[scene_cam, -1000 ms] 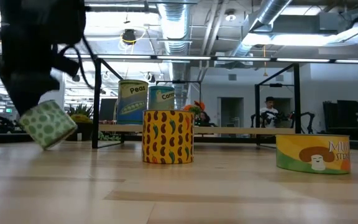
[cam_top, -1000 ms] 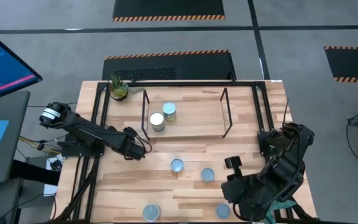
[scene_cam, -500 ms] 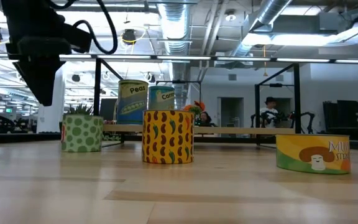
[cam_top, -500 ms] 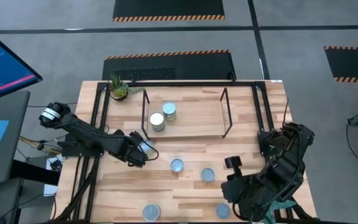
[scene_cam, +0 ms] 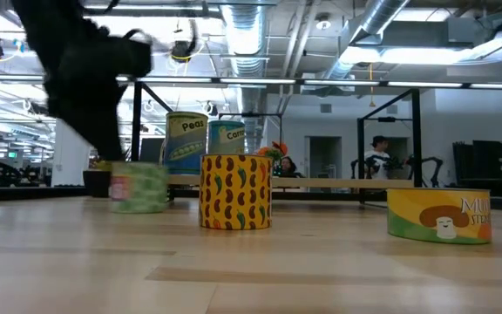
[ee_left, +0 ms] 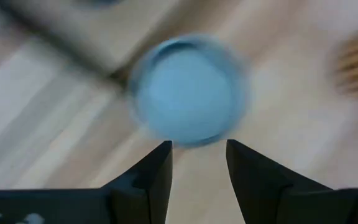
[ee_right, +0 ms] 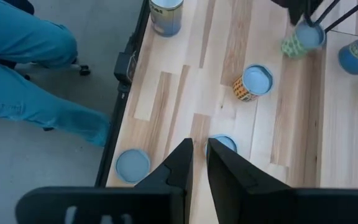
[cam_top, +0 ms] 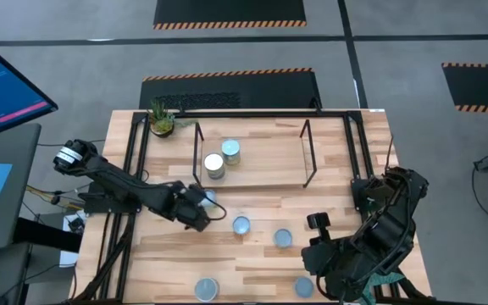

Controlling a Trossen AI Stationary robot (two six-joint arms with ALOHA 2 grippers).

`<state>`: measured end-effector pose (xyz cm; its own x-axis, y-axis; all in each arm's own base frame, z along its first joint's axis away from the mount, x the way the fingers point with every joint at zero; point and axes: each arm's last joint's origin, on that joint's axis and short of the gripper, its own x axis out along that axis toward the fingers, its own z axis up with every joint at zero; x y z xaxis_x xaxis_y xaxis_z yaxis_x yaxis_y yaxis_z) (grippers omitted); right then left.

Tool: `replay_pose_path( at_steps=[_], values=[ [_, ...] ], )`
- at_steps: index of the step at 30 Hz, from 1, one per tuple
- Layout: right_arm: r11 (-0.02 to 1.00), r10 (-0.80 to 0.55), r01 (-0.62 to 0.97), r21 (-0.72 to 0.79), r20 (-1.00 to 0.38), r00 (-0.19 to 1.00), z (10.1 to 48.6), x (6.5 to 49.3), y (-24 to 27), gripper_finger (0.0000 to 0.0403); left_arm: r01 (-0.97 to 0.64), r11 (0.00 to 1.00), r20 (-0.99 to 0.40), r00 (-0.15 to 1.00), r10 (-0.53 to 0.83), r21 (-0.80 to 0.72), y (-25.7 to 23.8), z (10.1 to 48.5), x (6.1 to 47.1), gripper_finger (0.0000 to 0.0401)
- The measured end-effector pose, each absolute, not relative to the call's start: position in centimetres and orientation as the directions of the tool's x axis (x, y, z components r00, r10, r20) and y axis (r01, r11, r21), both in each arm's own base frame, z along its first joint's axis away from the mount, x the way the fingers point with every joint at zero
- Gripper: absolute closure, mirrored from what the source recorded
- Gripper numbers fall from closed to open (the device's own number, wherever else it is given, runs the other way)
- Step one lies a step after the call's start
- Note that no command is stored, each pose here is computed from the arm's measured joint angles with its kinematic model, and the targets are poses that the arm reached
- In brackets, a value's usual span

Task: Pick and place cans onto a shelf
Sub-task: Adjust the canned peaches

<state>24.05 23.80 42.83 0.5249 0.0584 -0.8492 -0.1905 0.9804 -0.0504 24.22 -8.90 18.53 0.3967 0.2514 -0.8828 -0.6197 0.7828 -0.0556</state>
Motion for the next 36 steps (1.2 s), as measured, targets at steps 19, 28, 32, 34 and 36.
replay_pose_path(
  at_steps=[19,28,32,34,36],
  values=[
    [0.979,0.059,-0.198,-0.054,-0.849,0.524,42.8,24.0,23.8,0.0331,-0.545,0.769,-0.942,0.191,-0.276,-0.336,-18.3,18.5,18.8,0.0262],
    [0.978,0.059,-0.201,-0.056,-0.849,0.525,42.8,24.0,23.8,0.0331,-0.381,0.594,-0.692,0.538,-0.481,-0.709,-25.6,20.8,15.2,0.0277],
    [0.979,0.057,-0.197,-0.056,-0.849,0.525,42.8,24.1,23.7,0.0331,-0.230,0.606,-0.595,0.619,-0.512,-0.761,-26.7,21.6,14.6,0.0317],
    [0.980,0.053,-0.190,-0.056,-0.850,0.525,42.8,24.3,23.6,0.0331,-0.172,0.627,-0.579,0.617,-0.532,-0.760,-27.1,21.6,14.6,0.0342],
    [0.981,0.051,-0.186,-0.056,-0.849,0.525,42.8,24.4,23.5,0.0331,-0.137,0.668,-0.603,0.589,-0.539,-0.731,-27.8,20.9,15.0,0.0370]
  ],
)
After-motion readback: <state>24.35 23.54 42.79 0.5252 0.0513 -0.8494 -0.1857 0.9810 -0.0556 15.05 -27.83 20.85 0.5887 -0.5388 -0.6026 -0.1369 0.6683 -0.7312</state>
